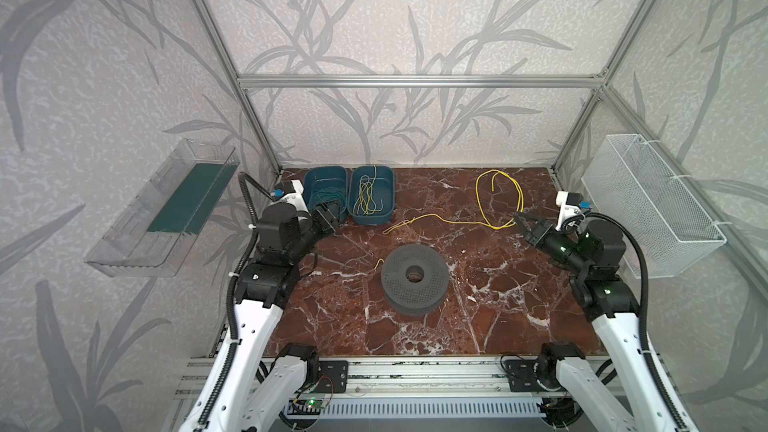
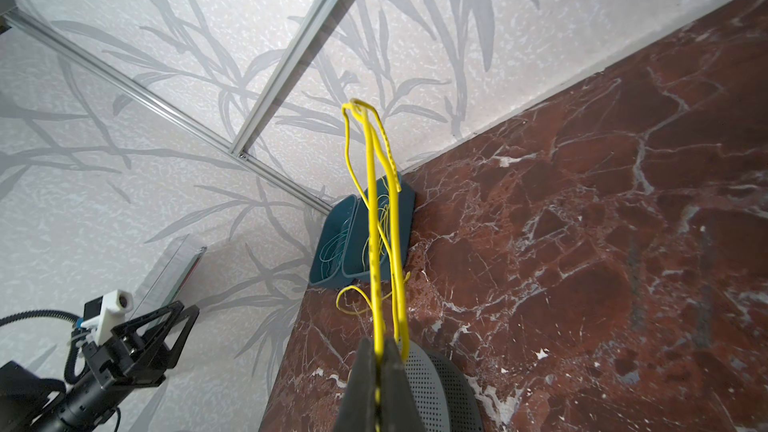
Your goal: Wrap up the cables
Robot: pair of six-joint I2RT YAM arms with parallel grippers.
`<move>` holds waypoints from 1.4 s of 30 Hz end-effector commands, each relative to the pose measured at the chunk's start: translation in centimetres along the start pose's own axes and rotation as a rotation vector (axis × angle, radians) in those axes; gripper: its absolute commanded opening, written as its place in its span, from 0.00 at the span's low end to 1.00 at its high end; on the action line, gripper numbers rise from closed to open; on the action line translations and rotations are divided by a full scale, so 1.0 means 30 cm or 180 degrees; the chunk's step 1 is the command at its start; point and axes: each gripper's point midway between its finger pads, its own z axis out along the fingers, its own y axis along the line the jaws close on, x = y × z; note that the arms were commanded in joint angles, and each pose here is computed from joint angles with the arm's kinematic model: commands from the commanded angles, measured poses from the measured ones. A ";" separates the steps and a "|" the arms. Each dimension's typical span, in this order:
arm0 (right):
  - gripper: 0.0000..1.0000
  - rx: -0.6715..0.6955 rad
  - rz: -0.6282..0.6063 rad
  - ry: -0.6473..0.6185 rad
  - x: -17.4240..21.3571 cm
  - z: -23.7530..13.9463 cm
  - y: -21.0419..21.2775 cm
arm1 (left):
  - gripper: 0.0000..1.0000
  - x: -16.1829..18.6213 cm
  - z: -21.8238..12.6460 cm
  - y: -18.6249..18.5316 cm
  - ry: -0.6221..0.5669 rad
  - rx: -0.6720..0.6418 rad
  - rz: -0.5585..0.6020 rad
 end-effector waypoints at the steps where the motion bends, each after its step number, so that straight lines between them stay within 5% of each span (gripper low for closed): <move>1: 0.00 -0.0544 -0.0254 -0.0021 -0.033 -0.016 0.153 | 0.43 0.019 0.018 -0.098 0.0216 0.0280 0.0205; 10: 0.00 -0.1018 -0.0737 0.0416 0.108 0.017 0.298 | 0.43 0.169 0.214 -0.419 0.0827 0.0989 0.0932; 18: 0.00 -0.1084 -0.0811 0.0546 0.168 0.036 0.311 | 0.43 0.271 0.280 -0.578 0.1047 0.1501 0.1150; 26: 0.00 -0.0955 -0.0826 0.0515 0.163 0.059 0.284 | 0.41 0.315 0.226 -0.568 0.1020 0.1617 0.1303; 33: 0.00 -0.0864 -0.0773 0.0494 0.160 0.075 0.262 | 0.46 0.276 0.175 -0.514 0.0815 0.1377 0.1617; 42: 0.00 -0.0948 -0.0718 0.0573 0.187 0.077 0.276 | 0.57 0.337 0.184 -0.560 0.0929 0.1675 0.1714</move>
